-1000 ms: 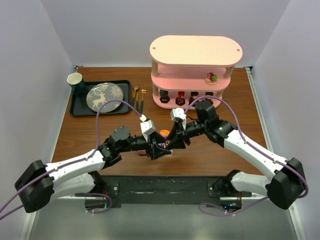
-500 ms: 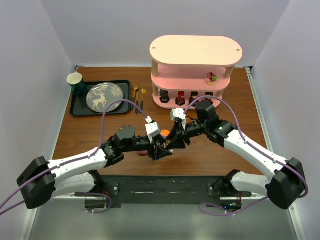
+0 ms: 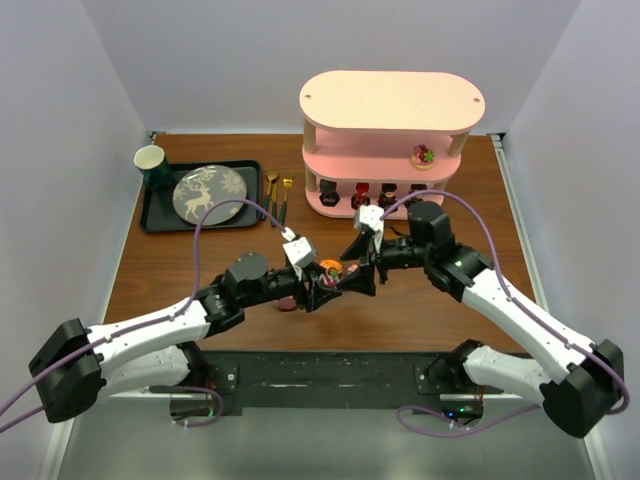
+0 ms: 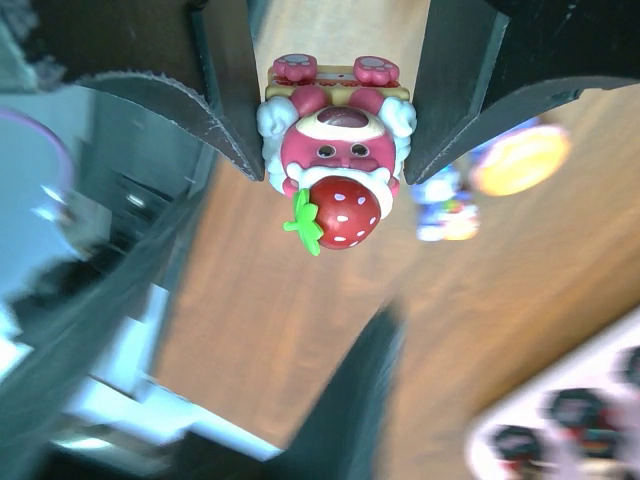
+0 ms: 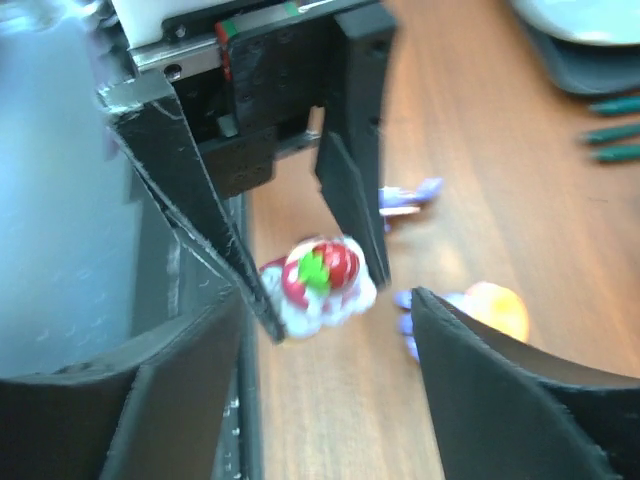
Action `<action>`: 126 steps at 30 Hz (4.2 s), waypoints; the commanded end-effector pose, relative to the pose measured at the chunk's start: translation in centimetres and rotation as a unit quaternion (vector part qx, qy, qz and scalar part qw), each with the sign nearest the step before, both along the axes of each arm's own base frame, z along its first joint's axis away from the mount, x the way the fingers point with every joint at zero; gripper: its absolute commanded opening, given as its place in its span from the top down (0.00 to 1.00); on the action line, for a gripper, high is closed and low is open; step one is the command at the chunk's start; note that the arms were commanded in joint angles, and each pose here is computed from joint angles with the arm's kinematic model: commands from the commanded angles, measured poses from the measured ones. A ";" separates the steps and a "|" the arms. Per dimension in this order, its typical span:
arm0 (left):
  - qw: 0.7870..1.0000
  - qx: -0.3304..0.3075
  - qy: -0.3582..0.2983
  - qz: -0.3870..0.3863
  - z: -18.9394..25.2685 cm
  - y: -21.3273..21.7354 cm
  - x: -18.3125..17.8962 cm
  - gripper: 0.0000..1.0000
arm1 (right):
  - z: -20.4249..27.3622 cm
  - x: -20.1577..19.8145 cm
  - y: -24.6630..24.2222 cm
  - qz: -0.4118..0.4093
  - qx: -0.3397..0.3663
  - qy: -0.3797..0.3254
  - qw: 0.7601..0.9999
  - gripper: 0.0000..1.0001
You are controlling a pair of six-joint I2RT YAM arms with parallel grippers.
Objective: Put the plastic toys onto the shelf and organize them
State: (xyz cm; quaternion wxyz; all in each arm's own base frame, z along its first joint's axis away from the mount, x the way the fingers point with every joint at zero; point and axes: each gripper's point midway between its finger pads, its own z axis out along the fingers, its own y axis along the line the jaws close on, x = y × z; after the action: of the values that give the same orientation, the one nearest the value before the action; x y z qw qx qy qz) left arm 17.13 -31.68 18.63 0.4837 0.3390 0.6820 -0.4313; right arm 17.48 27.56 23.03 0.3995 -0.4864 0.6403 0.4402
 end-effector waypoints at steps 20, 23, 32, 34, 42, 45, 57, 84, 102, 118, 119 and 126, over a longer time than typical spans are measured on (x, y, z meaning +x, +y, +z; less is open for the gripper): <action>0.922 -0.024 -0.129 0.363 11.4 -2.7 20.1 0.99 | 0.8 7.5 -19.2 -0.627 0.006 -0.034 0.778 0.01; 0.916 -0.013 -0.151 0.372 11.9 -3.7 21.9 0.99 | 0.3 7.1 -19.6 -0.631 -0.006 -0.032 0.775 0.01; 0.891 0.007 -0.158 0.426 11.2 -4.6 26.0 0.99 | 0.5 6.4 -20.2 -0.632 0.001 -0.037 0.774 0.01; 0.887 0.010 -0.154 0.435 10.9 -4.9 26.7 0.99 | 0.3 6.3 -20.1 -0.628 -0.003 -0.036 0.777 0.01; 0.876 0.000 -0.147 0.459 10.3 -5.4 28.3 0.97 | 0.1 6.2 -20.0 -0.623 -0.002 -0.036 0.781 0.02; 0.872 0.002 -0.151 0.467 9.8 -5.3 28.8 0.96 | -0.1 6.1 -19.8 -0.620 -0.004 -0.035 0.784 0.01; 0.851 -0.055 -0.153 0.499 10.4 -4.8 30.1 0.92 | -0.3 6.0 -19.5 -0.611 -0.006 -0.032 0.791 0.02; 0.847 -0.058 -0.148 0.508 8.5 -5.3 32.1 0.45 | -0.5 6.1 -18.9 -0.597 -0.014 -0.031 0.801 0.01; 0.845 -0.072 -0.154 0.506 10.3 -3.8 30.7 0.02 | -0.7 6.1 -18.3 -0.585 -0.016 -0.030 0.810 0.01; 0.848 -0.063 -0.138 0.507 10.8 0.3 24.4 0.00 | -0.5 6.0 -18.1 -0.579 -0.017 -0.030 0.815 0.01; 0.850 -0.063 -0.136 0.505 10.9 0.5 23.6 0.00 | -0.5 5.9 -18.0 -0.576 -0.017 -0.029 0.817 0.01; 0.858 -0.070 -0.115 0.495 11.8 2.1 20.8 0.00 | -1.8 5.3 -16.8 -0.547 -0.041 0.001 0.836 0.02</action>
State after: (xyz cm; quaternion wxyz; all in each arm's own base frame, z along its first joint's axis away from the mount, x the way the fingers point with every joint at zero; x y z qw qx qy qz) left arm 38.78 -30.69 28.72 0.7286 0.0027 0.6746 -0.1182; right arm 23.26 9.94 21.31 0.5733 -0.0545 0.8103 0.1081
